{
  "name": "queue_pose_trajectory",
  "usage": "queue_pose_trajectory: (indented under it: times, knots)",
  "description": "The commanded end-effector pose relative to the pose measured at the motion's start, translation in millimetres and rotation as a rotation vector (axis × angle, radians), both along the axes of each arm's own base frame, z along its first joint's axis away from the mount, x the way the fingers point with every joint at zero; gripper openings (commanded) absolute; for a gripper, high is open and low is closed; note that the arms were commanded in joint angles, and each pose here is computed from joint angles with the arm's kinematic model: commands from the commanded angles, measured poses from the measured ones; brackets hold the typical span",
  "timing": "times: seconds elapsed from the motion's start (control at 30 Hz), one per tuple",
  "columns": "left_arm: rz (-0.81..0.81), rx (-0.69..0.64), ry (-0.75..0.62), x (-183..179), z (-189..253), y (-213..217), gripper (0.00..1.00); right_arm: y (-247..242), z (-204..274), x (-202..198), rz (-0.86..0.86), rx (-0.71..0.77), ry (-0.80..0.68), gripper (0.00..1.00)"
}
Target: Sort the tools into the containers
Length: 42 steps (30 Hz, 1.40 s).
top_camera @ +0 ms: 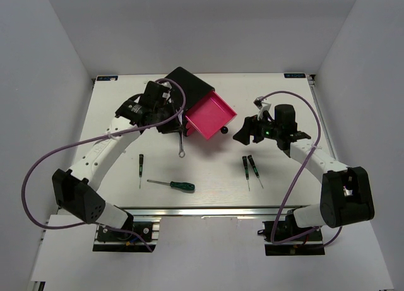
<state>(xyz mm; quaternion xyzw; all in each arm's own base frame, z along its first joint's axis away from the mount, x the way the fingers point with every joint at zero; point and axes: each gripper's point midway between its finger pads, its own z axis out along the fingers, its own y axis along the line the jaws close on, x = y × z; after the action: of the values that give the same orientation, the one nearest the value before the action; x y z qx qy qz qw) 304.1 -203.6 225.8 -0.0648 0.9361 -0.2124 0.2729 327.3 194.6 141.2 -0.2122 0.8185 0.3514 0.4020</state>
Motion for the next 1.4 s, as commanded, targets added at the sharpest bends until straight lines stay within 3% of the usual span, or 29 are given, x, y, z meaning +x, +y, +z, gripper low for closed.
queue_pose_trajectory:
  times: [0.0, 0.77, 1.37]
  knots:
    - [-0.02, -0.042, -0.076, 13.9, 27.1, -18.4, 0.0, -0.2, 18.6, 3.6, -0.003, 0.024, -0.069, 0.78]
    - [-0.17, -0.014, -0.215, 106.1, 37.3, -103.9, 0.0, 0.4, 15.2, 3.1, -0.012, 0.038, -0.061, 0.78]
    - [-0.23, 0.092, -0.191, 123.6, -4.4, -119.7, 0.0, 0.7, 14.3, 7.5, -0.019, 0.042, -0.064, 0.78]
